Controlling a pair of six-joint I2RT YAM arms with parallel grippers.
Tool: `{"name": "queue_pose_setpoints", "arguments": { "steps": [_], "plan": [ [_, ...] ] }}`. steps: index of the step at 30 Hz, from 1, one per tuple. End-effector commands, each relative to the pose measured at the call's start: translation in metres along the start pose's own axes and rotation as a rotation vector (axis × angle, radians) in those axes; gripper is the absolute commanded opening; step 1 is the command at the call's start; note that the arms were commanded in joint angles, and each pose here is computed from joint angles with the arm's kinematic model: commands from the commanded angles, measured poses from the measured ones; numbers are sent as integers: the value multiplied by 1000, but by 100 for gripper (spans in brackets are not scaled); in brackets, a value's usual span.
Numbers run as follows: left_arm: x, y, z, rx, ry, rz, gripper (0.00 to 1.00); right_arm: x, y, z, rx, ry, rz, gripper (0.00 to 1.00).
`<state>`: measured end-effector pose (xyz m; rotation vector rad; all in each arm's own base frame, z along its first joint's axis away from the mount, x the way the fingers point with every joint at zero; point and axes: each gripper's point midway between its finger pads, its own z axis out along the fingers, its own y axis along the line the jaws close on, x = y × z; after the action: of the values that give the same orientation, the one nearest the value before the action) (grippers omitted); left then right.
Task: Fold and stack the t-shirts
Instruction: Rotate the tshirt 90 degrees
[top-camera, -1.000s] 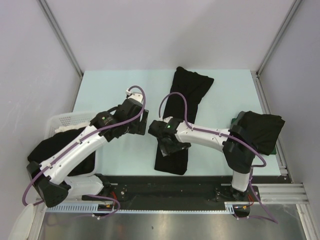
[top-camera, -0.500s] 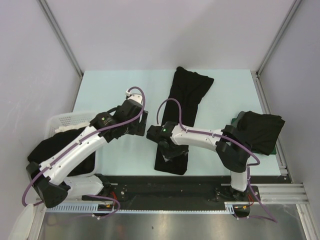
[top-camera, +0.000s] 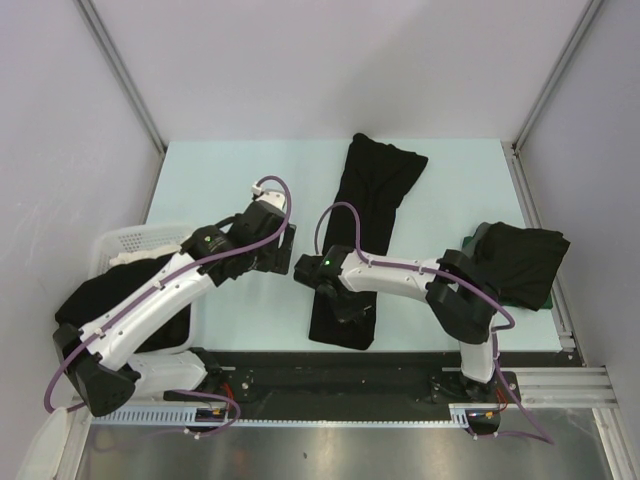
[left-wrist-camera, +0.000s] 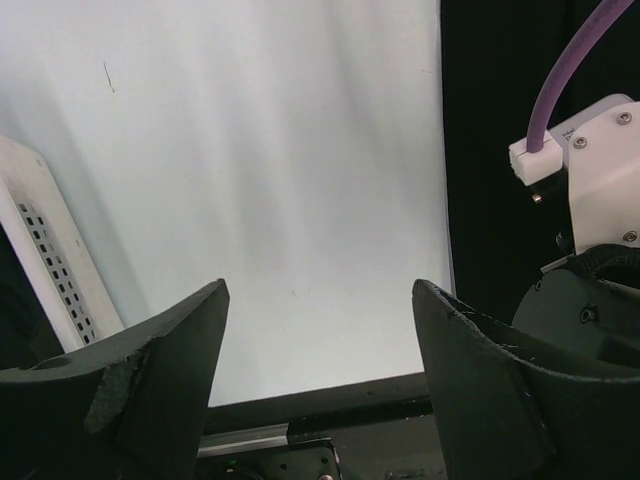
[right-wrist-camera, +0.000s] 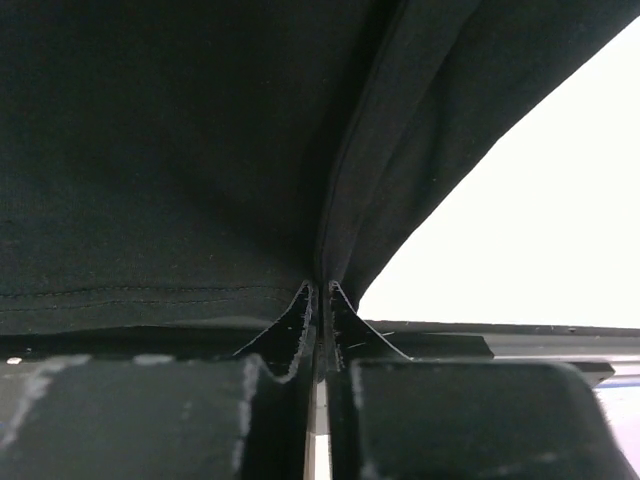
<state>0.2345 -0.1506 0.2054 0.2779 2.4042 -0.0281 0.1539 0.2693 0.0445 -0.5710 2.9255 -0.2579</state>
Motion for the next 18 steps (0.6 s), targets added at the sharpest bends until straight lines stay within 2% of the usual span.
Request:
{"name": "queue_pose_setpoints", "arguments": {
  "steps": [1, 10, 18],
  "plan": [
    [-2, -1, 1, 11, -10, 6, 80, 6, -1, 2, 16, 23, 5, 0],
    [3, -6, 9, 26, 10, 25, 80, 10, -14, -8, 54, 26, 38, 0],
    [7, -9, 14, 37, 28, 49, 80, -5, -41, -25, 56, -17, 145, 0]
  ]
}}
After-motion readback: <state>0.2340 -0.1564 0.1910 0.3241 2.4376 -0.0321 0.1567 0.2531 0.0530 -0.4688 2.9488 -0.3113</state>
